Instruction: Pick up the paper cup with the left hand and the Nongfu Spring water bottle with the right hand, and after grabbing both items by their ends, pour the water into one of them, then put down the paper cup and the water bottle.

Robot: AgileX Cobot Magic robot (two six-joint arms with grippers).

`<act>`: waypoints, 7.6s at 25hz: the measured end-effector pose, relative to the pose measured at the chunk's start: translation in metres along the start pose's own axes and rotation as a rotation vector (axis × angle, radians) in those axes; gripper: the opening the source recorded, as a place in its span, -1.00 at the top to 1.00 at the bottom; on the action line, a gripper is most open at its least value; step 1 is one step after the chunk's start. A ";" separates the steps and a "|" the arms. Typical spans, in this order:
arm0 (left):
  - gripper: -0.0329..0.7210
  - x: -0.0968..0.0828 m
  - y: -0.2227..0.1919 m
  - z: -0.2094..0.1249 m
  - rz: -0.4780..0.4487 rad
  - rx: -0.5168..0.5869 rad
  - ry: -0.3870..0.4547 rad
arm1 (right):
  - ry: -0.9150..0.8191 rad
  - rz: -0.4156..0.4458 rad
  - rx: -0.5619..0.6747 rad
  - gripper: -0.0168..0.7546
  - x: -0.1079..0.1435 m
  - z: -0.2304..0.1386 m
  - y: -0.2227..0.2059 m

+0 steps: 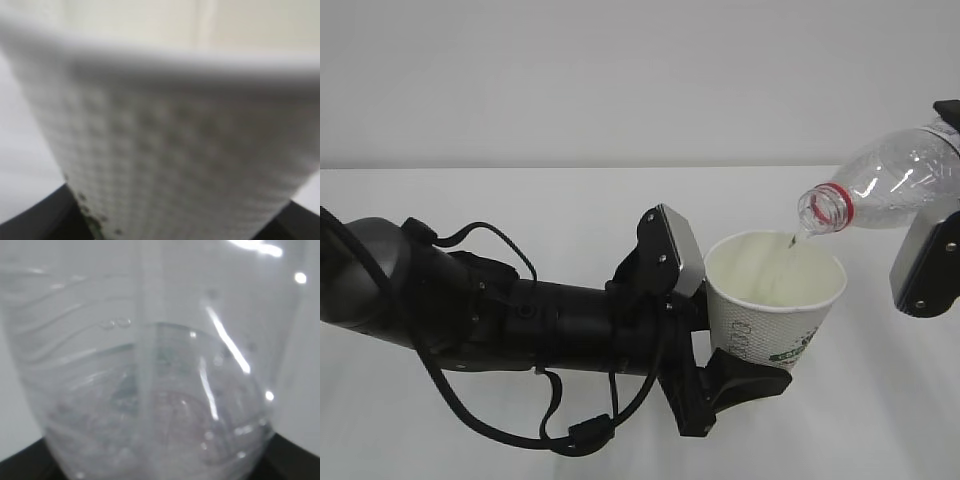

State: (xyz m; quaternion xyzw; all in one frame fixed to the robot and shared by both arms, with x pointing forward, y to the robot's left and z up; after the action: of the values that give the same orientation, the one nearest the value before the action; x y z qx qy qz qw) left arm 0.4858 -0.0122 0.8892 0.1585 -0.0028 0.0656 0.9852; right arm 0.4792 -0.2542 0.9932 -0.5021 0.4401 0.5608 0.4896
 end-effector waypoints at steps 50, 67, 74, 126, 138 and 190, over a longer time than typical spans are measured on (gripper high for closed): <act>-0.45 0.000 0.000 0.000 0.000 0.000 0.000 | 0.015 -0.007 0.002 -0.32 -0.001 0.000 0.000; -0.45 0.000 0.000 0.000 0.000 0.002 -0.001 | 0.020 -0.011 0.002 -0.32 -0.001 0.000 0.000; -0.45 0.000 0.000 0.000 0.000 0.002 -0.001 | 0.022 -0.011 0.002 -0.32 -0.001 0.000 0.000; -0.45 0.000 0.000 -0.001 0.000 0.006 -0.002 | 0.039 -0.015 0.008 -0.32 -0.002 -0.001 0.000; -0.45 0.000 0.000 -0.001 0.000 0.006 -0.002 | 0.042 -0.016 0.008 -0.32 -0.002 -0.001 0.000; -0.45 0.000 0.000 -0.001 0.001 0.008 -0.002 | 0.045 -0.019 0.008 -0.32 -0.002 -0.001 0.000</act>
State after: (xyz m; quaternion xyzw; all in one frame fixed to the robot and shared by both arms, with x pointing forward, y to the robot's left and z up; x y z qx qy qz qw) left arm 0.4859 -0.0119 0.8883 0.1623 -0.0036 0.0657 0.9845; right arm 0.4793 -0.2552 0.9952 -0.5166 0.4484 0.5431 0.4868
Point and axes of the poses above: a point on each arm's last joint axis where the gripper is mounted, y pointing back along that axis away from the gripper, x along the wrist's bending axis when the last joint is at zero, z = x × y, the point moved 2 cm from there along -y, pointing out along that axis toward the gripper, and after that the axes turned 7 degrees about -y, right-handed, at the moved point
